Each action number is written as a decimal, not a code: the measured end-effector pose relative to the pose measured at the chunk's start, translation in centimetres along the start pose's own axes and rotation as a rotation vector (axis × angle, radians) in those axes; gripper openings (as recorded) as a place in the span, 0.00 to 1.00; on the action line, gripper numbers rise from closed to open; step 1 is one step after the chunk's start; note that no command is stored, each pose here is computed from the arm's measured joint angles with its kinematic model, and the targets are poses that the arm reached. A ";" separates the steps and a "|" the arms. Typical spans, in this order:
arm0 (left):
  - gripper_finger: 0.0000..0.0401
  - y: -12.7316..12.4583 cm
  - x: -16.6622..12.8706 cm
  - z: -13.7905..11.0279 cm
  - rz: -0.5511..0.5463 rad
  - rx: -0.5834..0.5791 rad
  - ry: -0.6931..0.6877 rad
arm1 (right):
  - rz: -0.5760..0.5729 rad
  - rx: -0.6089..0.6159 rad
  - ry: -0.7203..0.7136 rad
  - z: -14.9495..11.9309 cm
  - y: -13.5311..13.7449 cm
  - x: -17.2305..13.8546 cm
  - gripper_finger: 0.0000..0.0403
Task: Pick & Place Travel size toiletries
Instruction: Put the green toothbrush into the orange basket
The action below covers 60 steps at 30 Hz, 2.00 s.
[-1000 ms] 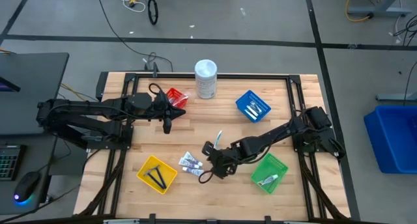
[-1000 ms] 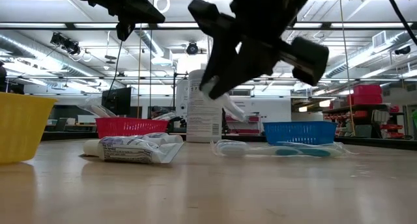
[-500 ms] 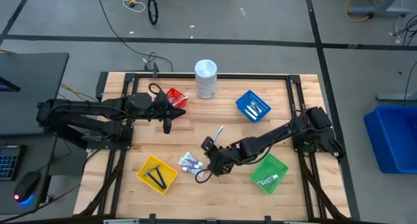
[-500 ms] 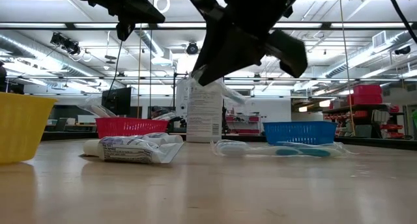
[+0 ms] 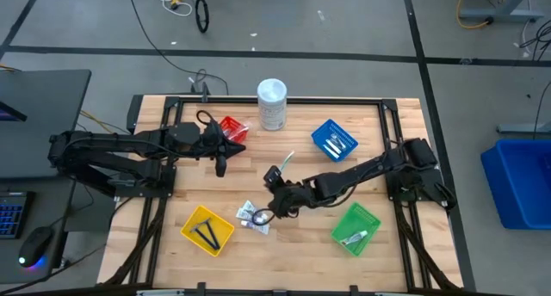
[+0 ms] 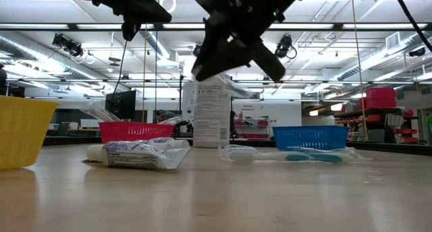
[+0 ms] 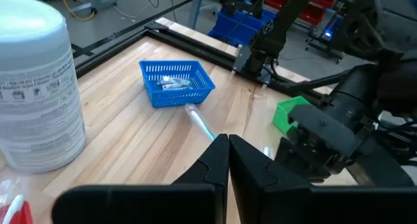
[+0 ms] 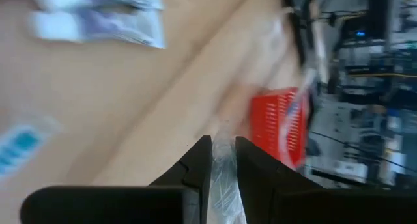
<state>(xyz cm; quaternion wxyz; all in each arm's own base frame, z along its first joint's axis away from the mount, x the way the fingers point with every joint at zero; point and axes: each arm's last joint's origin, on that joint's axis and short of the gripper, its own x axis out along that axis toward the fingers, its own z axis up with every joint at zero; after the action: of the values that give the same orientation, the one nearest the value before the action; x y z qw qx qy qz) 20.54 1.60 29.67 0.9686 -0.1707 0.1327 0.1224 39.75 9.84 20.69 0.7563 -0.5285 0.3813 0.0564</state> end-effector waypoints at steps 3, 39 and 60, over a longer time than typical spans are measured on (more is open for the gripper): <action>0.04 0.0 0.0 0.1 -0.002 -0.001 -0.005 | -0.051 0.010 -0.027 -0.1 -1.1 -0.5 0.16; 0.04 -0.2 0.0 0.6 -0.023 0.014 -0.064 | -0.664 0.923 -0.477 -3.4 -13.6 -12.1 0.16; 0.04 -1.1 -0.3 1.7 -0.227 0.115 -0.145 | -0.682 1.194 -0.666 -3.4 -14.4 -13.0 0.16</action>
<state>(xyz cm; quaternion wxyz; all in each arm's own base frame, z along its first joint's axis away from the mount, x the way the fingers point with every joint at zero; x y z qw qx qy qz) 20.99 1.12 31.59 0.9915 -0.1197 0.0492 0.0162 35.93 4.84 39.34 0.9644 -0.0737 -0.0852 -0.2394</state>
